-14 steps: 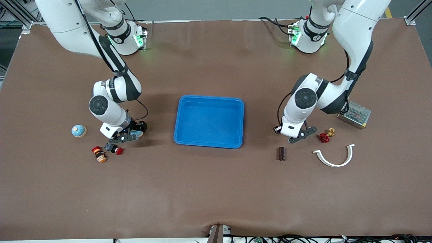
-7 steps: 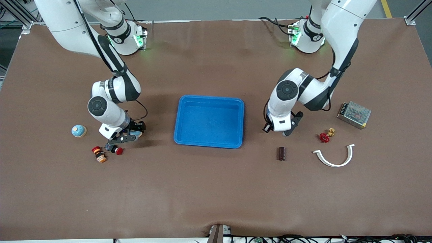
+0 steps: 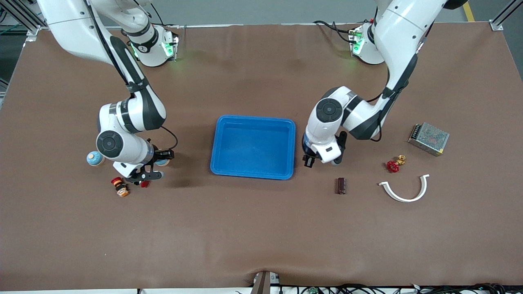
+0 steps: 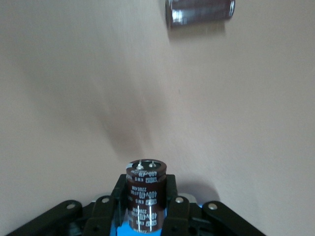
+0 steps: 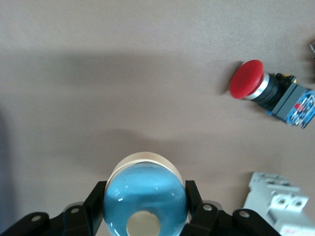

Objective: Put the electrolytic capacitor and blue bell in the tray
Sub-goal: 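Carry the button and the capacitor over the blue tray with both grippers, then lower the button and the capacitor into the tray and open both grippers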

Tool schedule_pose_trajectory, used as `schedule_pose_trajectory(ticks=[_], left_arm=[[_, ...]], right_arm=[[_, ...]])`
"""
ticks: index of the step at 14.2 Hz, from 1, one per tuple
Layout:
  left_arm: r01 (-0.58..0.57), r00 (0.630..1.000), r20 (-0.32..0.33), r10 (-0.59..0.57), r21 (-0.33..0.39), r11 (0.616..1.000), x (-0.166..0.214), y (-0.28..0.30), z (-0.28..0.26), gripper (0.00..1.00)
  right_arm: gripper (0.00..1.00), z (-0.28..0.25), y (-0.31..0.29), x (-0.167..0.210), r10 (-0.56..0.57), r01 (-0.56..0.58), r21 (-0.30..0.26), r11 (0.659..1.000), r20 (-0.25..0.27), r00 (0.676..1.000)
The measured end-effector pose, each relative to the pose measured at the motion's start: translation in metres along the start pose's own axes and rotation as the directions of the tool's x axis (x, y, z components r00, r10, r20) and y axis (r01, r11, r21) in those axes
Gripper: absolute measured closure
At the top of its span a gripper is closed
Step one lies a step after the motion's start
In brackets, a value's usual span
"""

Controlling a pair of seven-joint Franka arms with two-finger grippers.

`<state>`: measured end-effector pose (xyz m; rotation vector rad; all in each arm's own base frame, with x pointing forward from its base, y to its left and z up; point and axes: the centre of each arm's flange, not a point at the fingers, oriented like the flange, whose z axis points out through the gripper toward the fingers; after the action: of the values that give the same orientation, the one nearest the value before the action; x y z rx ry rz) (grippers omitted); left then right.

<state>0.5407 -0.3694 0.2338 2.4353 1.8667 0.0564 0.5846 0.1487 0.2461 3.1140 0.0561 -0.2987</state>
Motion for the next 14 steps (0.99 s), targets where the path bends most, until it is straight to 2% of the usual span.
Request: schedule_pose_trajectory(ticks=[3, 6, 10, 14], left_arm=[[0.097, 0.995, 0.024, -0.097, -0.003, 0.995, -0.032, 0.006, 0.009, 0.66], [0.147, 0.988, 0.045, -0.146, -0.024, 0.989, -0.054, 0.012, 0.003, 0.66], [0.174, 0.983, 0.056, -0.172, -0.034, 0.984, -0.085, 0.013, 0.006, 0.66], [0.174, 0.985, 0.02, -0.173, -0.051, 0.984, -0.102, 0.019, 0.031, 0.66]], right_arm=[[0.32, -0.005, -0.061, -0.018, 0.091, -0.091, -0.016, 0.996, -0.007, 0.996], [0.32, 0.0, -0.126, -0.044, 0.161, -0.162, -0.029, 0.986, -0.009, 0.987], [0.32, 0.007, -0.2, -0.082, 0.218, -0.219, 0.026, 0.975, 0.027, 0.976], [0.32, 0.026, -0.245, -0.114, 0.238, -0.236, 0.073, 0.969, -0.024, 0.971]])
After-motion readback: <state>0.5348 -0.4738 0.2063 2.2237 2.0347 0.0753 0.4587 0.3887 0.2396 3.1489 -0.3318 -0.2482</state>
